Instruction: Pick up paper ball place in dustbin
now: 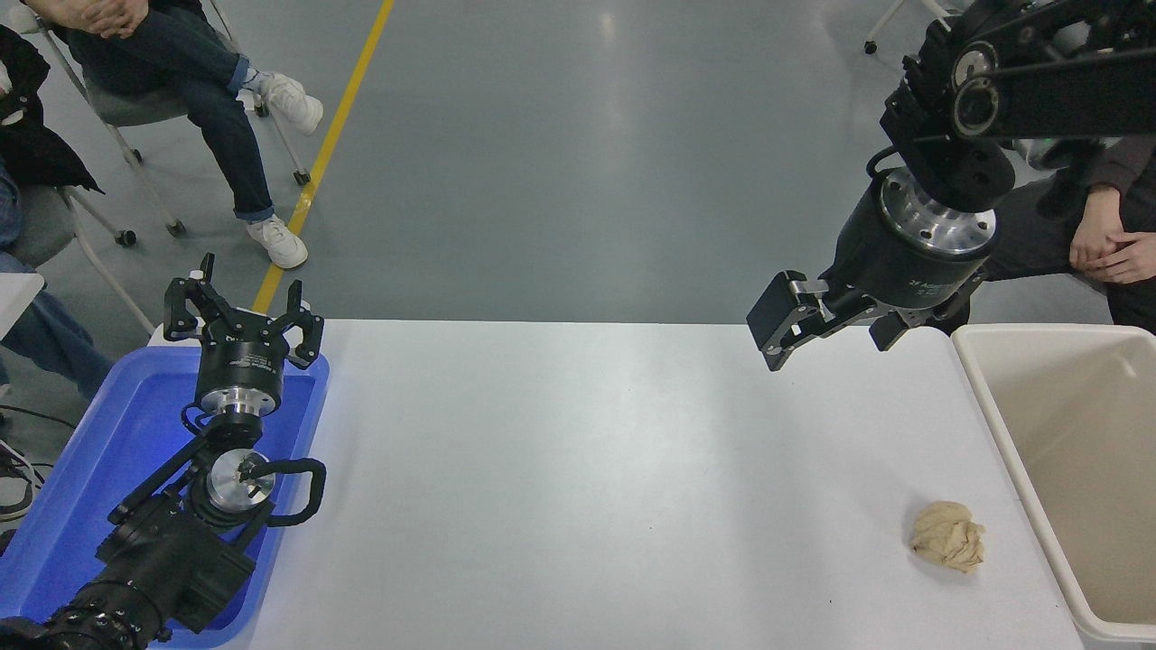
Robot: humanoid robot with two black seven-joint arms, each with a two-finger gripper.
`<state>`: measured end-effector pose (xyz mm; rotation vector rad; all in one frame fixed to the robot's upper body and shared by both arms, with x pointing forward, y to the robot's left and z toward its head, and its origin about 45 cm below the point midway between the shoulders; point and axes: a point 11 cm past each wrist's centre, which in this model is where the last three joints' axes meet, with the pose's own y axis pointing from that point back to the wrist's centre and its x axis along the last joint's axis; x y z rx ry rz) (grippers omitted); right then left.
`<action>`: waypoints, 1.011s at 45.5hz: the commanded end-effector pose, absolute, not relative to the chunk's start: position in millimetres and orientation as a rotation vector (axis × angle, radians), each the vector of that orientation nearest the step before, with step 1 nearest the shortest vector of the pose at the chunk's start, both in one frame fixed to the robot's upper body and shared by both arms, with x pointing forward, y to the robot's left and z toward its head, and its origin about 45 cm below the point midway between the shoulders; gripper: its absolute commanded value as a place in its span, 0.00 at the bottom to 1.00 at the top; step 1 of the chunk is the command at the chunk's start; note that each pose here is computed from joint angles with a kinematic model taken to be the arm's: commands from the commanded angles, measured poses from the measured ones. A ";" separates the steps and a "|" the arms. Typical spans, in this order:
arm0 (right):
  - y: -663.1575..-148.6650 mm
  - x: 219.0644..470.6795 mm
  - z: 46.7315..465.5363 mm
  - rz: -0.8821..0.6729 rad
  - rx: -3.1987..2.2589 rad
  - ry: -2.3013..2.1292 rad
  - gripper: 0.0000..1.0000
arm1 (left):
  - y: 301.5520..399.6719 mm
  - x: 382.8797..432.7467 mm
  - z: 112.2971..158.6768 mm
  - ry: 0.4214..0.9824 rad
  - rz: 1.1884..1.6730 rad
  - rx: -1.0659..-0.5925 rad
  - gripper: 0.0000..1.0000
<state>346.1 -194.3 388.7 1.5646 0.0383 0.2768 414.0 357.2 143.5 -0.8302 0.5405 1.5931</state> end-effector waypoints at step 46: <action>-403.2 327.9 200.6 0.074 1.508 -0.074 1.00 | 357.3 413.9 143.4 0.540 1.593 -0.830 0.99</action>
